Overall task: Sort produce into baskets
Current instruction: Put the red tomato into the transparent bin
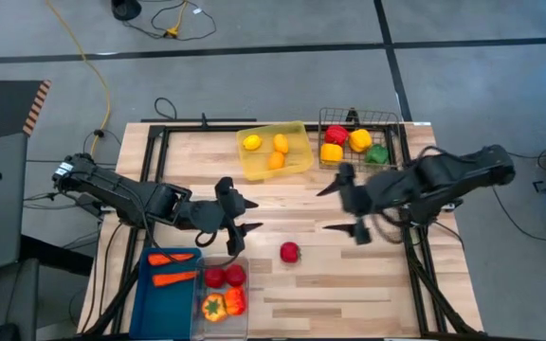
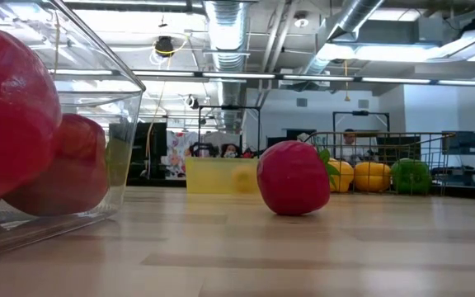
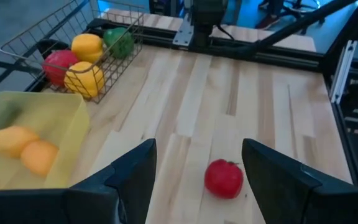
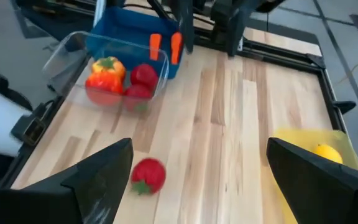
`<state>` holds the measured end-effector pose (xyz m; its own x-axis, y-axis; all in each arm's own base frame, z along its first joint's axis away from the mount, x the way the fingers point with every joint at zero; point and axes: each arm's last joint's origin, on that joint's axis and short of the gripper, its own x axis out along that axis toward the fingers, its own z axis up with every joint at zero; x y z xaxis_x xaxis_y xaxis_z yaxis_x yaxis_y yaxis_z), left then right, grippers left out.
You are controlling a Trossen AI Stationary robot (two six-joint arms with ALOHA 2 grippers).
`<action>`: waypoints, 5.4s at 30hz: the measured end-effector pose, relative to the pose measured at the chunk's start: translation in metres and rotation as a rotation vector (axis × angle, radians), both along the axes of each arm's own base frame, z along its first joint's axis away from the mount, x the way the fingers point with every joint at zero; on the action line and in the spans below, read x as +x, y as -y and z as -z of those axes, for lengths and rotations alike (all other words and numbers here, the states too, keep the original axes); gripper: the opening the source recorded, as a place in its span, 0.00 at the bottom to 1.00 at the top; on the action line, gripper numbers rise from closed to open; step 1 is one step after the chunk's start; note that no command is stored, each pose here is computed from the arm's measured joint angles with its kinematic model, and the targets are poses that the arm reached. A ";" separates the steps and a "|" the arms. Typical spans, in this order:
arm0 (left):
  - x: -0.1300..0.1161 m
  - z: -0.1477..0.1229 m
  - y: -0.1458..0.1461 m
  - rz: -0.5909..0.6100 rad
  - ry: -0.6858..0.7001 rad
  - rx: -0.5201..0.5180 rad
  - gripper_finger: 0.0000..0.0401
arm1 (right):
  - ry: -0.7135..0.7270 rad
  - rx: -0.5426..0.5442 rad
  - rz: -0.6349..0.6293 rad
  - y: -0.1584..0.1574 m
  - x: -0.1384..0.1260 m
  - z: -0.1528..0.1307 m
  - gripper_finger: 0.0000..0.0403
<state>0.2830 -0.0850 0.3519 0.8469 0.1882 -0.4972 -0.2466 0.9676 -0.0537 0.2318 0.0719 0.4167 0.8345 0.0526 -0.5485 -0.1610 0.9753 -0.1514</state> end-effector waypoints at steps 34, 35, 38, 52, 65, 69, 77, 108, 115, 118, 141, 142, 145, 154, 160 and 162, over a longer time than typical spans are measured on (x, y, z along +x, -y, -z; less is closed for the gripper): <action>0.070 0.081 0.007 0.175 -0.201 -0.028 0.95 | 0.309 0.186 0.294 0.064 -0.134 0.136 0.99; 0.072 0.085 0.007 0.183 -0.215 -0.022 0.97 | 0.313 0.196 0.301 0.065 -0.135 0.140 0.99; 0.078 0.098 0.009 0.203 -0.252 -0.007 0.99 | 0.325 0.223 0.310 0.066 -0.140 0.151 0.99; 0.111 0.153 0.020 0.242 -0.257 -0.031 1.00 | 0.390 0.290 0.322 0.067 -0.152 0.192 0.99; 0.122 0.178 0.022 0.241 -0.267 -0.037 1.00 | 0.355 0.309 0.341 0.067 -0.150 0.225 0.99; 0.122 0.178 0.019 0.215 -0.262 -0.028 1.00 | 0.341 0.303 0.343 0.067 -0.148 0.230 0.99; 0.127 0.188 0.019 0.205 -0.263 -0.079 1.00 | 0.321 0.296 0.345 0.067 -0.147 0.237 0.99; 0.131 0.221 0.021 0.169 -0.323 -0.044 0.96 | 0.319 0.244 0.381 0.070 -0.147 0.237 0.99; 0.132 0.220 0.020 0.173 -0.311 -0.015 0.92 | 0.362 0.261 0.401 0.072 -0.145 0.237 0.99; 0.133 0.219 0.020 0.173 -0.298 -0.017 0.86 | 0.413 0.258 0.381 0.071 -0.140 0.242 0.99; 0.103 0.137 0.016 0.272 -0.271 -0.183 0.70 | 0.454 0.230 0.336 0.070 -0.137 0.247 0.99; 0.097 0.130 0.016 0.282 -0.291 -0.210 0.70 | 0.453 0.230 0.336 0.070 -0.137 0.248 0.99; 0.078 0.113 0.021 0.323 -0.356 -0.281 0.70 | 0.451 0.230 0.337 0.070 -0.137 0.248 0.99; 0.018 0.085 0.048 0.356 -0.592 -0.367 0.70 | 0.449 0.231 0.338 0.070 -0.137 0.248 0.99; 0.001 0.086 0.070 0.383 -0.657 -0.360 0.70 | 0.447 0.231 0.338 0.070 -0.137 0.248 0.99; -0.002 0.086 0.075 0.390 -0.655 -0.344 0.70 | 0.446 0.231 0.338 0.070 -0.137 0.248 0.99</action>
<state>0.2814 -0.1596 0.2660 0.3394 -0.3104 -0.8879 0.0185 0.9460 -0.3237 0.0951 0.0021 0.1684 0.9726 -0.1796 -0.1474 0.1938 0.9770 0.0885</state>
